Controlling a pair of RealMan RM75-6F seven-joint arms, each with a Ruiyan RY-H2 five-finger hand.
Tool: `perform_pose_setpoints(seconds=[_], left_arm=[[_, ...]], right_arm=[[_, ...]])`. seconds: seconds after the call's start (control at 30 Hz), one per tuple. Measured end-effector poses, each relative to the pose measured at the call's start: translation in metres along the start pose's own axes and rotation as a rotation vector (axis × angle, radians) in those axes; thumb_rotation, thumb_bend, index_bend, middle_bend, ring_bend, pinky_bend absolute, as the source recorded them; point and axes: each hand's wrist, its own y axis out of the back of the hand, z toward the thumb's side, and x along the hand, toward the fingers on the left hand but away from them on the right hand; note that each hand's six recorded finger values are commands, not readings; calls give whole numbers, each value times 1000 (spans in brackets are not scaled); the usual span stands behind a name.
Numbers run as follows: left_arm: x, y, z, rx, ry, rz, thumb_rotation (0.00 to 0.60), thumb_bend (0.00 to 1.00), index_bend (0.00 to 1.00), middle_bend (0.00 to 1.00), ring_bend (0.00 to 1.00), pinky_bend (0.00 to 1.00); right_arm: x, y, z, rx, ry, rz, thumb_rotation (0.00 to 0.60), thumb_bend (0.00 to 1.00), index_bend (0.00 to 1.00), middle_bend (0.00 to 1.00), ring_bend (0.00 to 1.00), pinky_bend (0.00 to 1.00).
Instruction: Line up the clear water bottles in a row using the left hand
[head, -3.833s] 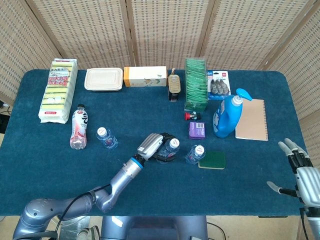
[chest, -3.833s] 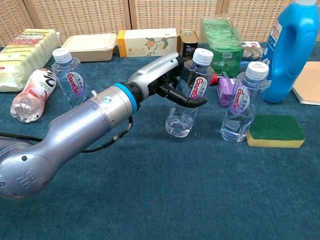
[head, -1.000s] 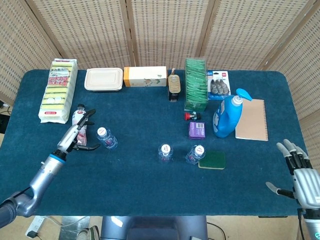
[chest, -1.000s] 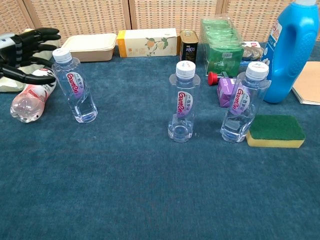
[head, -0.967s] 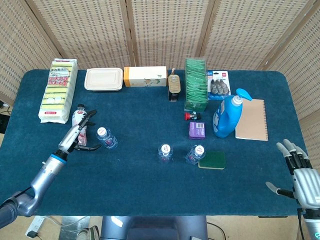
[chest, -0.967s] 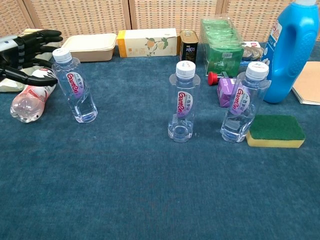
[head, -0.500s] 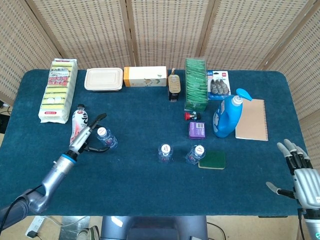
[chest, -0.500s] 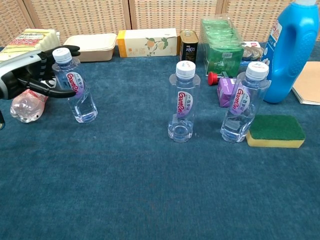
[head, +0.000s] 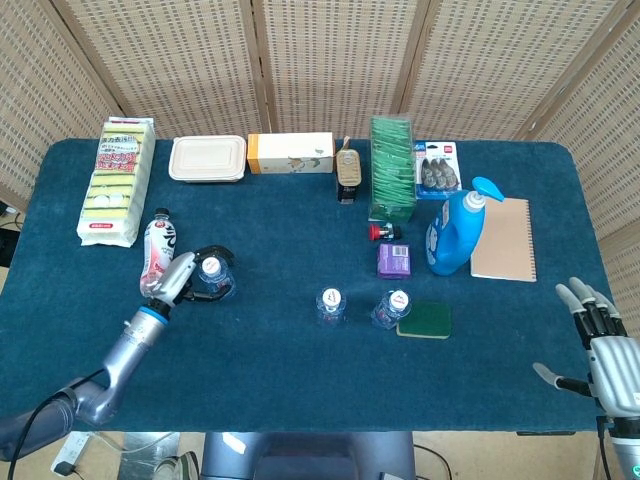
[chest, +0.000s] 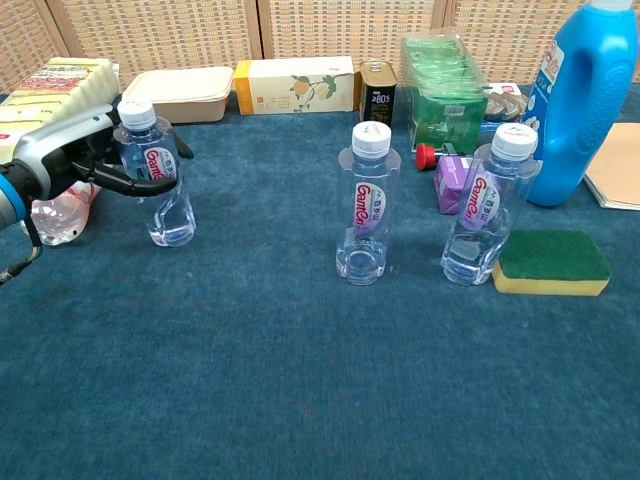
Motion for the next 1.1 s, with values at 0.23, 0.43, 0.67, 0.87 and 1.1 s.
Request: perform_pose_setpoints(seconds=[0.23,0.43,0.67,0.87,1.1], left_arm=[[-3,1,14,-10,-47,28,600,314,609,476,416,476],[-6,-7,37,-29,-112,12,600,313,609,476,416,476],[0,-33,72,-45,-189,-43,600,306,609,476,416,476],[12,-60,90,-36,-207,-83,600,301,609,476,416,476],[25,-86,95,-8,-201,-107,600,294,609,476,416,475]], right_arm=[[0,0,0,-3,0,-1,600,31,23,0,0,0],[0,0,1,-3,3,1,600,31,23,0,0,0],[0,0,1,-3,5,1,600,31,23,0,0,0],[0,0,0,-4,1,1,600,31,24,0,0,0],[-2,0,-1,-9,1,4,600,31,24,0,0,0]])
